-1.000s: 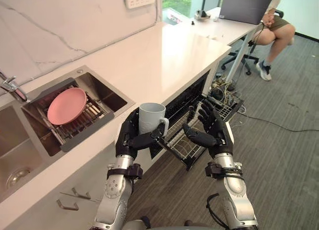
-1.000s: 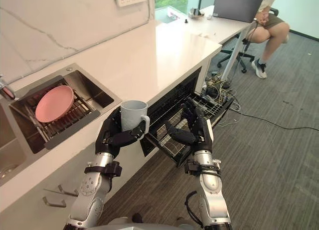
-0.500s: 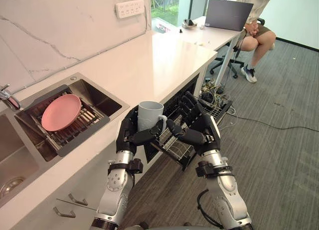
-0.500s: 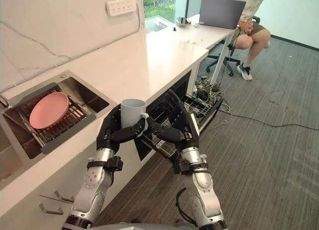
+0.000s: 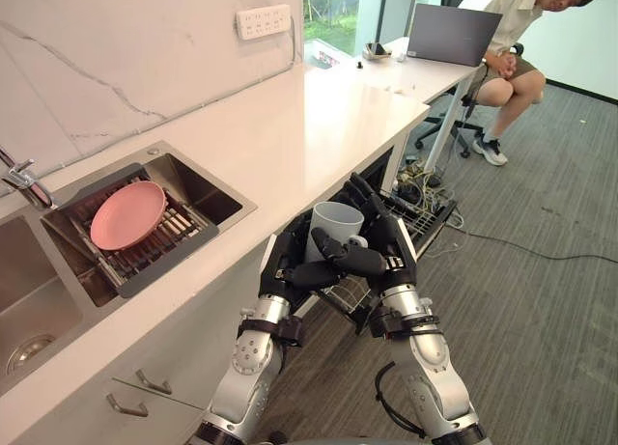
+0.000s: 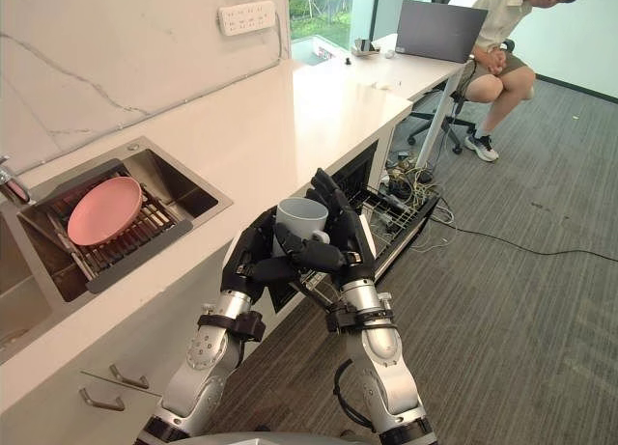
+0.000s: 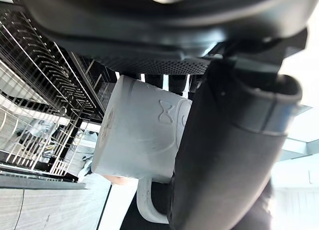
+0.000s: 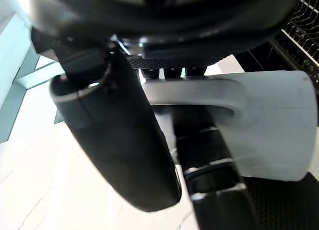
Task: Walk over to the sink, pick up the cup, carry it to the dishwasher, place the cup inside the dishwasher, then close the dishwasher door
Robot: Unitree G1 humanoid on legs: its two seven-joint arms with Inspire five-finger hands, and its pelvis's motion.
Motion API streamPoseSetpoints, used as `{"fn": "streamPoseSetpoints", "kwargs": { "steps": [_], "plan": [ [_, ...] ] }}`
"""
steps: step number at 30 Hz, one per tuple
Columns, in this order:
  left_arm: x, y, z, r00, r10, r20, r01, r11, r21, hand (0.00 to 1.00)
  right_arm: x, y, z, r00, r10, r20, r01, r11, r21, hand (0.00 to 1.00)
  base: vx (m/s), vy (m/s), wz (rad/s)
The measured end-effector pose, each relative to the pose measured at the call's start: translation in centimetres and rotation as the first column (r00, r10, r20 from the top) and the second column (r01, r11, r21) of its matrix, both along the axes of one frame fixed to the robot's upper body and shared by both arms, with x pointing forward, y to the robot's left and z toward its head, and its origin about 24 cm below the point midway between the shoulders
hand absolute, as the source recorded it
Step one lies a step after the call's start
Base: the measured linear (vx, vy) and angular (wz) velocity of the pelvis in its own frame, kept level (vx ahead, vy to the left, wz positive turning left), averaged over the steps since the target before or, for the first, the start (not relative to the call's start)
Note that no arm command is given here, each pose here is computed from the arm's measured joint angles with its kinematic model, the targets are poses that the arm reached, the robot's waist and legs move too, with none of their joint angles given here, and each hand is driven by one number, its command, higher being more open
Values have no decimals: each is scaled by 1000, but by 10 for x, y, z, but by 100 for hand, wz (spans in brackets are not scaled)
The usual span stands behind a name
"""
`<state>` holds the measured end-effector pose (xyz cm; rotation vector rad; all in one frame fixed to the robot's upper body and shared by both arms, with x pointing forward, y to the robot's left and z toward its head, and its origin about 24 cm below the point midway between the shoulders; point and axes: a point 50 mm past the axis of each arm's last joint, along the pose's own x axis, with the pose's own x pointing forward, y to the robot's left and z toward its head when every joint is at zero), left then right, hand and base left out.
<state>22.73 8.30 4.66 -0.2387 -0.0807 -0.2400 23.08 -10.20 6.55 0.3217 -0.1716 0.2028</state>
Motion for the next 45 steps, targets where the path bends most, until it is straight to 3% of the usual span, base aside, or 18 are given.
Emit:
{"fn": "streamPoseSetpoints", "kwargs": {
  "steps": [7, 8, 23, 24, 32, 45],
  "plan": [
    [-1, -3, 0, 1000, -9, -2, 9, 1000, 1, 30, 2, 0, -2, 1000, -21, -1, 21, 999, -27, 90, -39, -12, 7],
    [-1, -3, 0, 1000, -7, -1, 7, 1000, 3, 30, 2, 1, -2, 1000, -23, -3, 23, 999, -28, 30, 0, 0, 0],
    [4, -11, 9, 998, -20, 58, 16, 997, 74, 30, 5, -5, -1, 997, -83, 2, 83, 995, -56, 30, 0, 0, 0],
    [4, -11, 9, 998, -20, 58, 15, 997, 73, 90, 5, -5, -1, 997, -83, 2, 83, 995, -56, 30, 0, 0, 0],
    [2, -14, 16, 996, -38, 86, 33, 998, 62, 90, 8, -16, 8, 990, -131, 45, 134, 989, -60, 30, 0, 0, 0],
    [3, -16, 31, 989, -22, 149, 19, 1000, 23, 90, 5, -15, 31, 961, -185, 206, 229, 948, -219, 30, 0, 0, 0]
  ]
}}
